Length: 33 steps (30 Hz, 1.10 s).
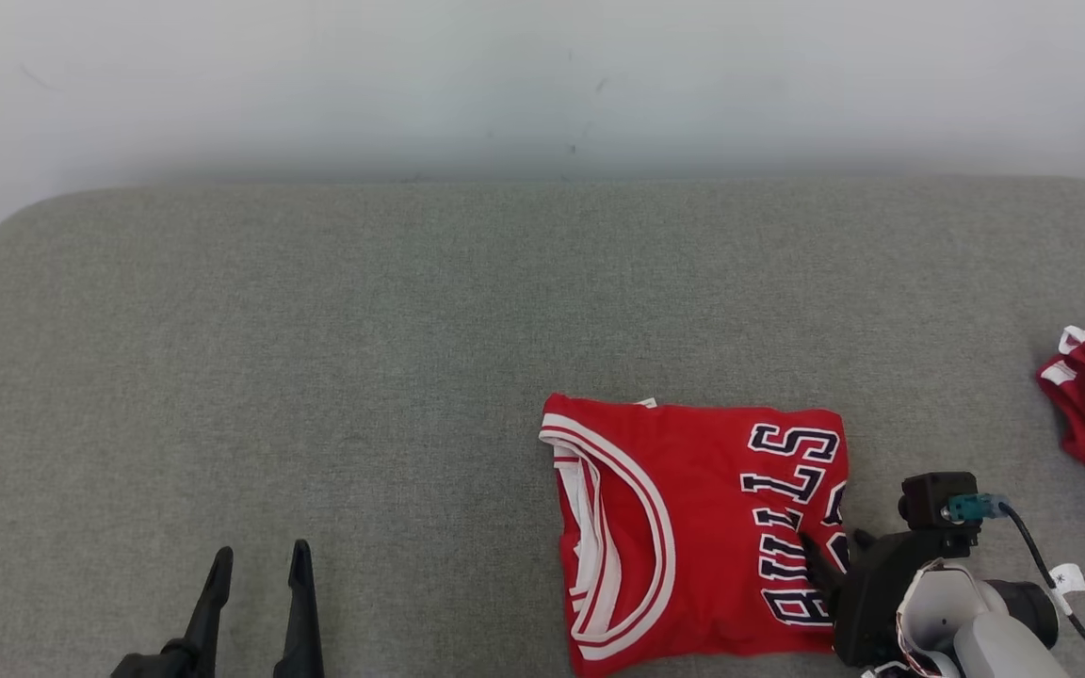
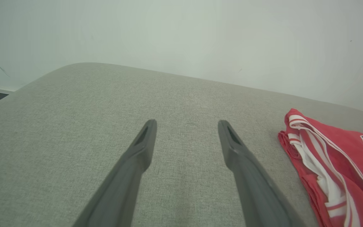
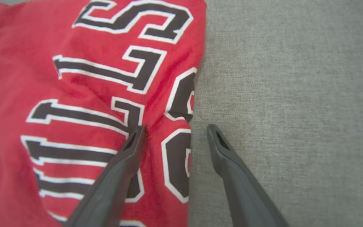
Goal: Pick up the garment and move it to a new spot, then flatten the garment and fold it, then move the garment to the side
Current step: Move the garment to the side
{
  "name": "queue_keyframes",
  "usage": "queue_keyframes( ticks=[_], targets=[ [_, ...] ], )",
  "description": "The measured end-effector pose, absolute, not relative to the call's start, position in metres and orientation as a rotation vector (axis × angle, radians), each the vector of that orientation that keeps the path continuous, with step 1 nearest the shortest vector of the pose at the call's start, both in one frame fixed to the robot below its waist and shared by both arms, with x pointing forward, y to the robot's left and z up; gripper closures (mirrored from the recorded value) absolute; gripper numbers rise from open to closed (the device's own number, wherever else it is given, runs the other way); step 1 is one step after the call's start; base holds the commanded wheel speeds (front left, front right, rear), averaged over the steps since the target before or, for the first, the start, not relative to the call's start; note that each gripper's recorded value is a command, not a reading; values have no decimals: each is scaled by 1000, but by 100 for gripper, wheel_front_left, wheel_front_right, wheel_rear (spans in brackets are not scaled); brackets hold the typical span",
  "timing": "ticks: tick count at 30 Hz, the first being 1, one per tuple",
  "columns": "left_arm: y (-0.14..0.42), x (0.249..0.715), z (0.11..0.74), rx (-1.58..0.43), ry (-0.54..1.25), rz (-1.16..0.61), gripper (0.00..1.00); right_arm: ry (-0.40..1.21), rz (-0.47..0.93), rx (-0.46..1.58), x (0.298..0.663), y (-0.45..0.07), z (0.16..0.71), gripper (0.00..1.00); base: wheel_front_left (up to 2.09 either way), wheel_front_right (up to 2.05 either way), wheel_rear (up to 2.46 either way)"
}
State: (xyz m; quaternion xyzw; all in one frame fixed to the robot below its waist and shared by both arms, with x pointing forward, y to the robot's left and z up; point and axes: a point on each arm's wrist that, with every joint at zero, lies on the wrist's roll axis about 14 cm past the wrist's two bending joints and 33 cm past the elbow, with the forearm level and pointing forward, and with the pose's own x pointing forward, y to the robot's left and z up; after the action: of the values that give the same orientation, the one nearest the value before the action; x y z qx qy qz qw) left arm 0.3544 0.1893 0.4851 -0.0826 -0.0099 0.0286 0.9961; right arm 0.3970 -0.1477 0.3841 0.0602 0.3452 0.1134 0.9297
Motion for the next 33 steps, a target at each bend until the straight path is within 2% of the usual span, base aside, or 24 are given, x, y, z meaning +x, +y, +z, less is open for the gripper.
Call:
queue_keyframes(
  ticks=[4,5,6,7,14,24,33],
  targets=[
    [192,357,483,-165,-14,65,0,771,253,101,399,-141,374,0,0,0,0],
    [192,357,482,-164,-10,68,0,781,259,95,399,-140,372,30,0,0,0],
    [193,357,481,-166,-8,70,0,784,263,88,400,-139,372,67,0,0,0],
    [193,358,481,-166,-9,71,0,782,266,76,402,-140,373,100,0,0,0],
    [192,365,485,-175,-23,61,0,772,290,-20,415,-147,385,100,0,0,0],
    [181,385,497,-187,-63,20,0,667,276,-232,459,-180,454,100,0,0,0],
    [146,415,503,-191,-87,-101,0,611,174,-405,468,-241,513,100,0,0,0]
  ],
)
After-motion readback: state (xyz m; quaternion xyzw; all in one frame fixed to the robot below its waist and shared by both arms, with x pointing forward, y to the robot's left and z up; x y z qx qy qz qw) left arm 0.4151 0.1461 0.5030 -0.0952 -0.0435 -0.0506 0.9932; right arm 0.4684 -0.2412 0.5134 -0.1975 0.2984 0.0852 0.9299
